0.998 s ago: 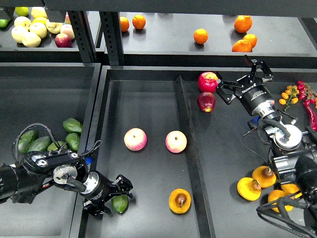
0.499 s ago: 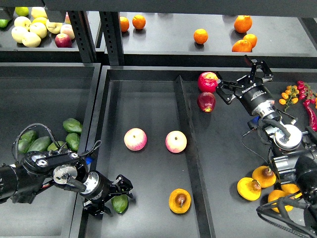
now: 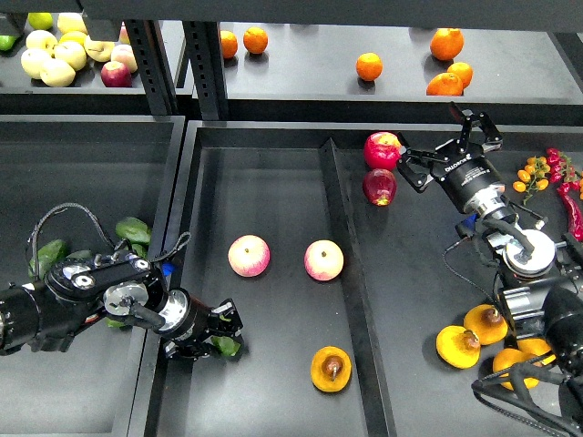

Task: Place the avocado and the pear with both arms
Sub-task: 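Lift the avocado and carry it into the bin of green fruits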

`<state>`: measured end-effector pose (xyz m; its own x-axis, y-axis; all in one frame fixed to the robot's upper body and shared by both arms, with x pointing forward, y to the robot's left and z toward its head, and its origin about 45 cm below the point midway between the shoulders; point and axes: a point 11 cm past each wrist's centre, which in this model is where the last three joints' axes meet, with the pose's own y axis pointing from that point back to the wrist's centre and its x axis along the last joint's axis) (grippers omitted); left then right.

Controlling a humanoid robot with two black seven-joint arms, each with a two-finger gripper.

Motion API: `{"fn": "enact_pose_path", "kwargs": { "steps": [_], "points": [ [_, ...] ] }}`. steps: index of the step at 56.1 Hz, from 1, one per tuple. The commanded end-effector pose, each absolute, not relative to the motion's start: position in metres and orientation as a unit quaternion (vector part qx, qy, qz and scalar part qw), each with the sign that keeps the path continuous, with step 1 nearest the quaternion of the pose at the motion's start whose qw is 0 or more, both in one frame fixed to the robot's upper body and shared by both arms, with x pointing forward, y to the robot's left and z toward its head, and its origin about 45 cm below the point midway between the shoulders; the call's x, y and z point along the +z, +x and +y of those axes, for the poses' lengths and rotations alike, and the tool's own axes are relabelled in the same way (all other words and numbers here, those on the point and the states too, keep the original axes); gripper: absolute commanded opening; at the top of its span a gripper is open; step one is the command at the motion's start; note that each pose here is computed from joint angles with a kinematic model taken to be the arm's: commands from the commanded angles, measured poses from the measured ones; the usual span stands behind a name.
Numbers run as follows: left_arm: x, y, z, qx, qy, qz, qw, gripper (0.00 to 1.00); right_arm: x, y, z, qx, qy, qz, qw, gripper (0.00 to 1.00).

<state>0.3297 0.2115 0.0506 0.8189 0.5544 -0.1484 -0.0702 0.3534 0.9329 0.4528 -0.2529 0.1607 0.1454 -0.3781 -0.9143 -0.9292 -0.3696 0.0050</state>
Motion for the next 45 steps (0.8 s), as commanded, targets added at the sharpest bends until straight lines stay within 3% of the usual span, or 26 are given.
{"fn": "enact_pose_path", "kwargs": {
  "steps": [1,9,19,36,45],
  "points": [
    [0.076,0.356,0.221,0.226,0.519,0.216,0.795,0.37,0.160,0.452,-0.253,0.454,-0.693,0.471,0.302,1.00],
    [0.106,0.382,0.243,0.263,0.512,0.200,0.793,0.38,0.159,0.452,-0.253,0.454,-0.693,0.471,0.302,1.00],
    [0.123,0.390,0.285,0.299,0.517,0.198,0.778,0.38,0.159,0.452,-0.252,0.455,-0.693,0.471,0.301,1.00],
    [0.125,0.364,0.378,0.353,0.541,0.229,0.728,0.39,0.158,0.451,-0.252,0.455,-0.694,0.471,0.299,1.00],
    [0.105,0.340,0.393,0.351,0.551,0.256,0.713,0.39,0.159,0.452,-0.251,0.454,-0.695,0.470,0.299,1.00]
  ]
}}
